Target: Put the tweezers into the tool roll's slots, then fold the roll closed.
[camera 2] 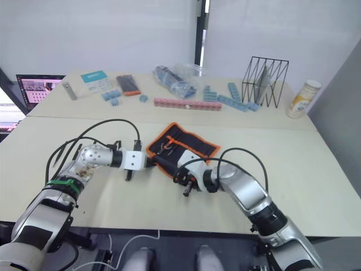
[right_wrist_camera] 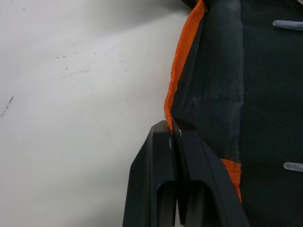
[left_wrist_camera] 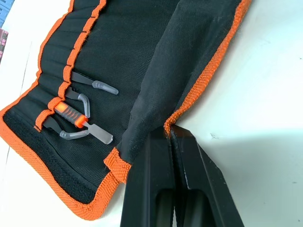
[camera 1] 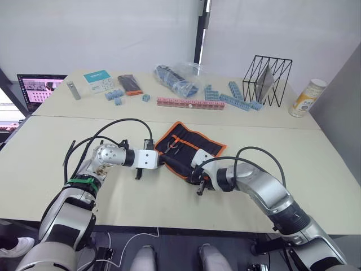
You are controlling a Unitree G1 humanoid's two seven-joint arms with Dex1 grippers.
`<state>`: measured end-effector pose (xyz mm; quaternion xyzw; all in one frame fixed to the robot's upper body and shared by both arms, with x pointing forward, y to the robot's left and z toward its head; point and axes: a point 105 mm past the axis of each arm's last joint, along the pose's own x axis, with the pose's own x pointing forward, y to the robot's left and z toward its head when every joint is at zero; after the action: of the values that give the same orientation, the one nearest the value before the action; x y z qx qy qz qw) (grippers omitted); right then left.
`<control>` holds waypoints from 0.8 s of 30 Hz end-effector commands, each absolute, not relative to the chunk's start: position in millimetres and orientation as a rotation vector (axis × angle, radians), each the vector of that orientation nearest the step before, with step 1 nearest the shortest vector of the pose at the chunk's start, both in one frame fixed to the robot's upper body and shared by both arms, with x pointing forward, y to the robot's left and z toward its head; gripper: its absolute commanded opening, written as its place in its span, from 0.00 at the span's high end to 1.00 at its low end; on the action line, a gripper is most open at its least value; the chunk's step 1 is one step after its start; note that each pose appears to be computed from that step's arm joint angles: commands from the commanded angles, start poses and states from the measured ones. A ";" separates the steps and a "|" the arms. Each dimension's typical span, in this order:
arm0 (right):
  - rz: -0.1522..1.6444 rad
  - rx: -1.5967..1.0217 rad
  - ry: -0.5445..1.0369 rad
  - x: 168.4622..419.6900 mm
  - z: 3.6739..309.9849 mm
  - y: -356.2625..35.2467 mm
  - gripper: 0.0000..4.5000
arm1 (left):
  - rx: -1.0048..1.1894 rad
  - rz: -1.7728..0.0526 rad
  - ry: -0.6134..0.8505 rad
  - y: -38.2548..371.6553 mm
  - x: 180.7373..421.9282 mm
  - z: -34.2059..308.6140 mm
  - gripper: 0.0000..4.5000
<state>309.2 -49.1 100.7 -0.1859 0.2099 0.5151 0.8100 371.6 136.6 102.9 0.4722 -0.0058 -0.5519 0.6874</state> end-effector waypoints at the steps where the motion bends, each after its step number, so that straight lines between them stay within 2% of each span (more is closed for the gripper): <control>1: 1.167 -0.340 0.464 294.3 105.8 -45.8 0.99 | 0.984 -1.188 0.041 152.5 370.5 98.7 1.00; 4: 1.185 -0.324 0.471 289.5 105.6 -43.7 0.99 | 0.970 -1.224 0.054 151.2 364.4 95.3 1.00; 11: 1.158 -0.339 0.477 295.0 102.9 -48.0 0.99 | 0.912 -1.226 0.092 159.2 359.1 99.6 1.00; 18: 1.250 -0.261 0.493 277.8 105.2 -30.0 0.99 | 1.001 -1.153 0.098 169.9 368.5 98.9 1.00; 24: 1.271 -0.212 0.537 271.0 93.2 -20.7 0.99 | 1.051 -1.136 0.057 165.2 376.1 100.5 1.00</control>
<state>285.5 -27.4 99.8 -0.1151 0.2322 0.5576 0.7887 364.2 143.0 99.4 0.4588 -0.0012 -0.5575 0.6919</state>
